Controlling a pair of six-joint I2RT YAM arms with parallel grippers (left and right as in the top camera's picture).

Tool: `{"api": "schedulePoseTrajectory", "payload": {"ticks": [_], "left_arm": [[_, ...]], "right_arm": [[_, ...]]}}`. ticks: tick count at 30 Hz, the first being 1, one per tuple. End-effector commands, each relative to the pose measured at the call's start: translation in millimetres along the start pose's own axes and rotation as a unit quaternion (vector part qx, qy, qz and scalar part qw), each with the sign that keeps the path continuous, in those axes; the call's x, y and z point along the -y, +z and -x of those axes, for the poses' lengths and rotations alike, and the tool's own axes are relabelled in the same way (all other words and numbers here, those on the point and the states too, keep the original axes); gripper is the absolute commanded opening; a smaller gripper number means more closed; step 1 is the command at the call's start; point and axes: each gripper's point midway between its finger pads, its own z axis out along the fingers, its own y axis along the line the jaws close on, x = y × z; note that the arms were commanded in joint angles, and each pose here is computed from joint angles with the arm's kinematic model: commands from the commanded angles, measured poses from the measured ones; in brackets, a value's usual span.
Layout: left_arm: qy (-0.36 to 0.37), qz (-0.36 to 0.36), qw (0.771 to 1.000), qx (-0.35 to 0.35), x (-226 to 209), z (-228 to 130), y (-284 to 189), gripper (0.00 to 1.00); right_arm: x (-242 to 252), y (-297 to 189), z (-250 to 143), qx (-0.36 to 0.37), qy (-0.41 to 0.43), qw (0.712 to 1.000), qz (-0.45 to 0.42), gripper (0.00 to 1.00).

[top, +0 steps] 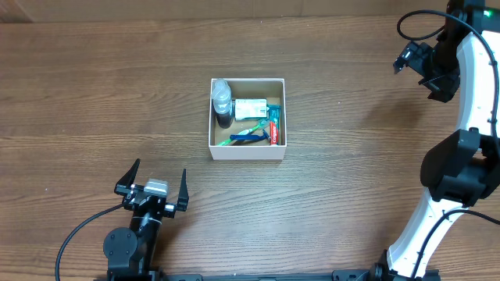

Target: Pack container

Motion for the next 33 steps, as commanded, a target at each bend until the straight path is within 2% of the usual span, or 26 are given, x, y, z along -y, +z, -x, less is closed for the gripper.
{"api": "schedulePoseTrajectory", "payload": {"ticks": [1,22,27,33], "left_arm": [[0.003,0.006,1.000,0.003,-2.6,0.6,-0.6,1.00],[0.002,0.006,1.000,0.003,-2.5,0.5,-0.6,1.00],[0.002,0.006,1.000,0.003,-2.6,0.5,-0.6,1.00],[0.002,0.006,1.000,0.003,-2.6,0.5,-0.6,1.00]], "right_arm": [[-5.9,-22.6,3.4,0.028,0.000,0.999,0.016,1.00],[-12.8,-24.5,-0.2,0.029,-0.008,0.999,0.018,1.00],[-50.4,-72.8,-25.4,0.074,-0.057,0.994,0.050,1.00],[-102.4,-155.9,-93.3,0.143,-0.150,0.971,0.120,1.00]]}}
